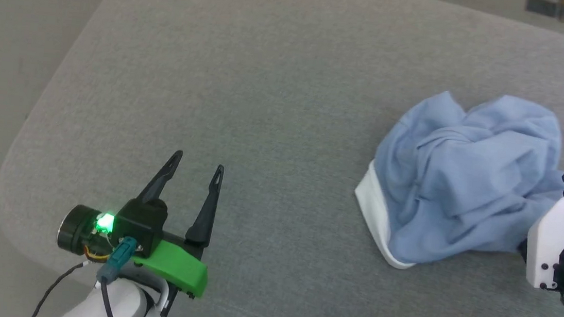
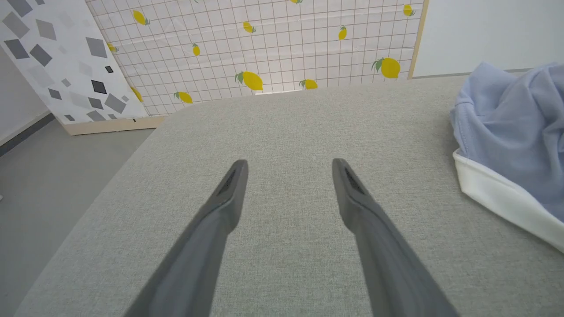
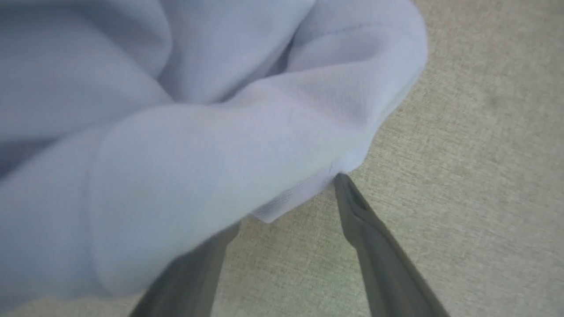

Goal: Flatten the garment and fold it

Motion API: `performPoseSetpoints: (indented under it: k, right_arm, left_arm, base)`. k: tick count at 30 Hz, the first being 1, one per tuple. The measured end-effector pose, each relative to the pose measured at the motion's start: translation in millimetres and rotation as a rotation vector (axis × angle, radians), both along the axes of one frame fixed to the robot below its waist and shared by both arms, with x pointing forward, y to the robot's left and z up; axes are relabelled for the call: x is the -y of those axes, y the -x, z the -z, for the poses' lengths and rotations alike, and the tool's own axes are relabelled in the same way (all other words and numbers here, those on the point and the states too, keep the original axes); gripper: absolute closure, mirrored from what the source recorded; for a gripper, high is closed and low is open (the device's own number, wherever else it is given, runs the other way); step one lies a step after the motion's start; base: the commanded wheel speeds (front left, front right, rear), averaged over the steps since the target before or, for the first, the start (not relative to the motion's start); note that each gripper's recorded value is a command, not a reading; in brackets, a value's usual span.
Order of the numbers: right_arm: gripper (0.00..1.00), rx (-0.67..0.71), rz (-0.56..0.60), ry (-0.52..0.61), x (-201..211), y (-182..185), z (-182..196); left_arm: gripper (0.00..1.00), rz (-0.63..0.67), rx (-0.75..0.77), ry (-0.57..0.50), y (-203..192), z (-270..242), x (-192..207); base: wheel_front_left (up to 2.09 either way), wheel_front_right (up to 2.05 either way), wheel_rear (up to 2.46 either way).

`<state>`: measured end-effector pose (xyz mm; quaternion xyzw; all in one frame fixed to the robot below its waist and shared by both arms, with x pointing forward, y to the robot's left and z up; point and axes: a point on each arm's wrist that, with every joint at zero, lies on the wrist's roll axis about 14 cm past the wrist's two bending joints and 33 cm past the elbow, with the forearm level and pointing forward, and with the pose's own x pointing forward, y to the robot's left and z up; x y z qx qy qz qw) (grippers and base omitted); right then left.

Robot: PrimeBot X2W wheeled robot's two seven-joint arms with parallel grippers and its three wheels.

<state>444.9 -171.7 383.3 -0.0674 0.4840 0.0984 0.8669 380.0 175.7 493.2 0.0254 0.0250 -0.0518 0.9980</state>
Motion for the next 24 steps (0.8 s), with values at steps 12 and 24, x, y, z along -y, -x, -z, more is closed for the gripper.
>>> performPoseSetpoints:
  k: [12, 24]
  right_arm:
    - [1.0, -0.021, -0.065, 0.049, -14, -14, 23]
    - [1.0, 0.004, -0.008, 0.206, 73, 41, -7]
  left_arm:
    - [0.0, -0.063, -0.051, -0.02, 1, 17, -20]
    - [0.0, -0.001, -0.001, 0.003, 11, 1, -2]
  base:
    - [0.0, 0.0, 0.0]
    - [0.0, 0.0, 0.0]
